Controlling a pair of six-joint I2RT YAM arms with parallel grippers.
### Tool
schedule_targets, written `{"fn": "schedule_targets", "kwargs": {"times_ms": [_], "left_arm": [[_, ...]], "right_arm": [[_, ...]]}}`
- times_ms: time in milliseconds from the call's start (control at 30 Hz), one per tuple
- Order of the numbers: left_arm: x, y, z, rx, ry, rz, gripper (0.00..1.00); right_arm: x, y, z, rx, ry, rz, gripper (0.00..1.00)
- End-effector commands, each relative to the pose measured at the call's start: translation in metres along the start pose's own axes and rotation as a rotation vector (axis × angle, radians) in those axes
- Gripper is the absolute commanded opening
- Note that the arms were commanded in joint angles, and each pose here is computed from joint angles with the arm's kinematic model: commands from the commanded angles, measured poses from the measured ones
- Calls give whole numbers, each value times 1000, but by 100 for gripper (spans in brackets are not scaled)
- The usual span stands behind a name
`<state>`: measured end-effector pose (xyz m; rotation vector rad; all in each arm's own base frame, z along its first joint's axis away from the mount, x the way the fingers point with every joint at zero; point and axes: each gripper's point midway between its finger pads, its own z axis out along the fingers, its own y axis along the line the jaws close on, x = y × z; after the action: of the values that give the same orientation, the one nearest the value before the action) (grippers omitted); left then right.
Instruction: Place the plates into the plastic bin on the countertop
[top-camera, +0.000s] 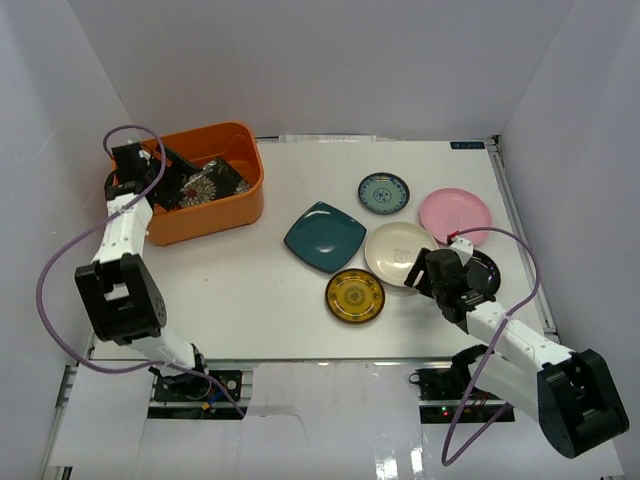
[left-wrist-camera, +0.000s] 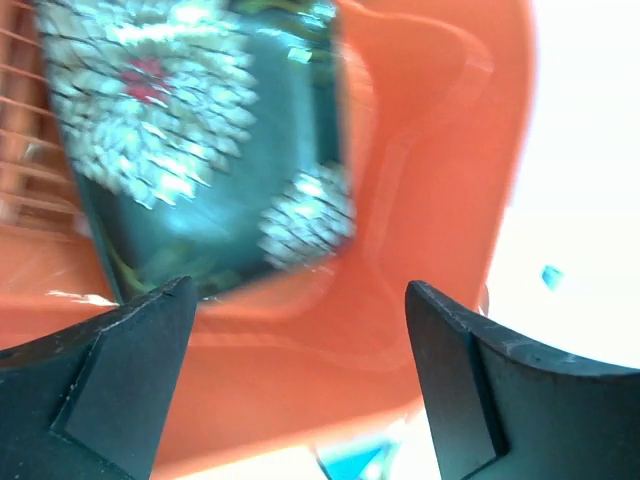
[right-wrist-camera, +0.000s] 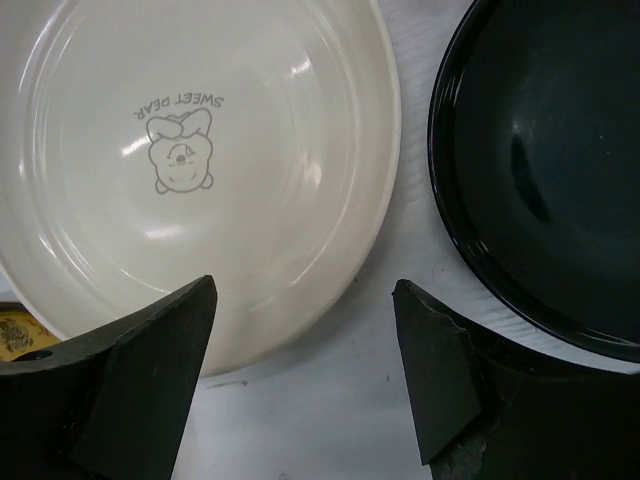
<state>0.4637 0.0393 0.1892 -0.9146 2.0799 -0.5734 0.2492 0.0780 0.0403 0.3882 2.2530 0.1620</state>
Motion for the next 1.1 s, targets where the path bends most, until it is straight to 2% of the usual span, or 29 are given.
{"fn": "schedule_targets", "kwargs": {"times_ms": [0, 100, 167, 200, 267, 300, 433, 500, 633, 800, 933, 1067], "left_arm": [[-9, -64, -71, 236, -97, 47, 96], [7, -92, -114, 342, -144, 111, 98], [21, -104, -143, 397, -173, 166, 98], [37, -113, -151, 430, -157, 197, 98], [60, -118, -164, 474, -138, 259, 97], [82, -117, -174, 499, -111, 284, 96], [133, -103, -186, 551, -6, 334, 91], [163, -97, -187, 594, 96, 346, 87], [225, -104, -180, 640, 300, 381, 84], [312, -134, -171, 694, 499, 523, 85], [344, -147, -152, 694, 535, 567, 84], [358, -152, -127, 682, 535, 566, 70]], "right_arm": [[-28, 18, 10, -43, -85, 119, 77], [-22, 18, 20, -43, -62, 158, 72], [-15, 16, 26, -42, -40, 182, 63], [-14, 15, 27, -39, -35, 191, 52], [-13, 15, 25, -44, -40, 206, 40], [-16, 14, 24, -42, -54, 219, 31], [-46, 16, 1, -75, -161, 252, 15], [-60, 20, -11, -93, -195, 253, 9], [-97, 40, -47, -228, -296, 241, 8], [-100, 65, -67, -361, -259, 198, 8], [-97, 87, -77, -469, -202, 150, 8], [-94, 98, -84, -536, -182, 126, 8]]}}
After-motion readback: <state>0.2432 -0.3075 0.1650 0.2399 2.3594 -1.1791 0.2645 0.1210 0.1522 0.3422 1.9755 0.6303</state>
